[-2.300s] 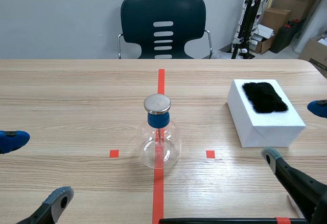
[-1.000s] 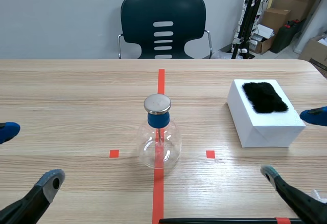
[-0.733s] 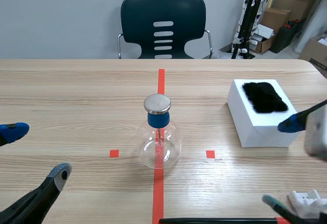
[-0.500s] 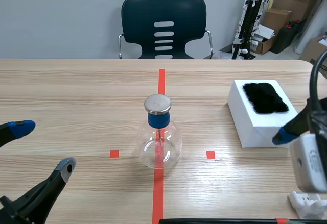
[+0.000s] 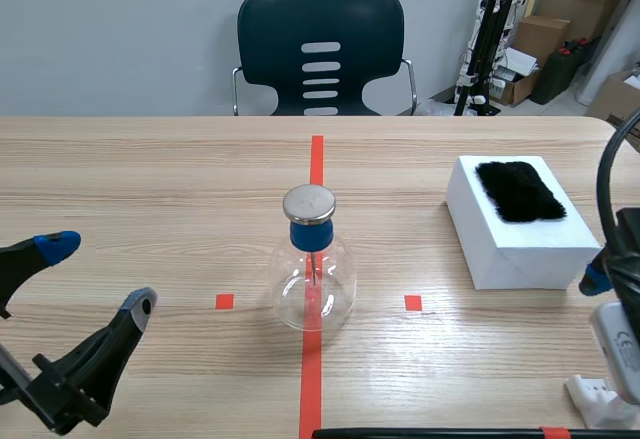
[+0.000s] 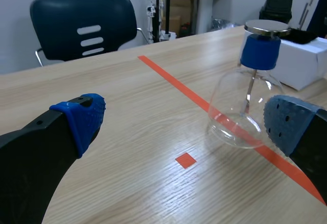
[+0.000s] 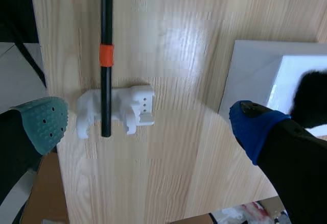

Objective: Do the electroscope experiment. pick up the black charging rod

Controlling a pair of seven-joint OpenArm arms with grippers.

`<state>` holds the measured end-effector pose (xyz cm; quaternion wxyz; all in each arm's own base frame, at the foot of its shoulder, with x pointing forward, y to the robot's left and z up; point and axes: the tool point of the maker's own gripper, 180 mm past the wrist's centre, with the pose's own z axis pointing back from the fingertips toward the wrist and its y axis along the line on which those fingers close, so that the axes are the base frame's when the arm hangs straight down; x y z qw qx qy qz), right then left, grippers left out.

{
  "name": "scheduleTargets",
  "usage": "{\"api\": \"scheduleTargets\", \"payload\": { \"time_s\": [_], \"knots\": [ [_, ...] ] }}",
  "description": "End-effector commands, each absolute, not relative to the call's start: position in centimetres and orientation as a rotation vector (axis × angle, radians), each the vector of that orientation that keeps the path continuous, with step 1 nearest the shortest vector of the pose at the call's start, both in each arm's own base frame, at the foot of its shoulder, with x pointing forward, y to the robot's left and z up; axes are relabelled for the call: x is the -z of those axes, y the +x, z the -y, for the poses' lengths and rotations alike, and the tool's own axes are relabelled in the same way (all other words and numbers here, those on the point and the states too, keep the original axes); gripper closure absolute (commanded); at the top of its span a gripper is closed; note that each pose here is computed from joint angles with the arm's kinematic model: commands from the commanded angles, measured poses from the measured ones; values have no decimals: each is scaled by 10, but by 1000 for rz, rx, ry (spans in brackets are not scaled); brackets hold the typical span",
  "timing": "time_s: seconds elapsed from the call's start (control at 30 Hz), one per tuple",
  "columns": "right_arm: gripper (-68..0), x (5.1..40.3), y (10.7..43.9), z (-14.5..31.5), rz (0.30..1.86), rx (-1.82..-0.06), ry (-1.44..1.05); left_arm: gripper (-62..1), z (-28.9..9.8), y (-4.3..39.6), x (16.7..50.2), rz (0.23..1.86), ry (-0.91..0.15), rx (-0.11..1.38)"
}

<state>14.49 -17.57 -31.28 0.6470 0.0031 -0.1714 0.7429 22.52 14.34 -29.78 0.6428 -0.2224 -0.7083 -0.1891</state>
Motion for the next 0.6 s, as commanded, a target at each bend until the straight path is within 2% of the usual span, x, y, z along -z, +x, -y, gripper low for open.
{"api": "scheduleTargets", "payload": {
  "time_s": [0.0,0.3,0.57],
  "knots": [
    [-679,312,147,177,384,-1672,3,-623,-141,229,295,1628,-524,421],
    [-679,314,171,185,398,-1469,-124,-623,-150,233,295,1656,-562,397],
    [-679,332,160,174,330,-1474,-103,-623,-148,234,292,1691,-579,449]
  ]
}}
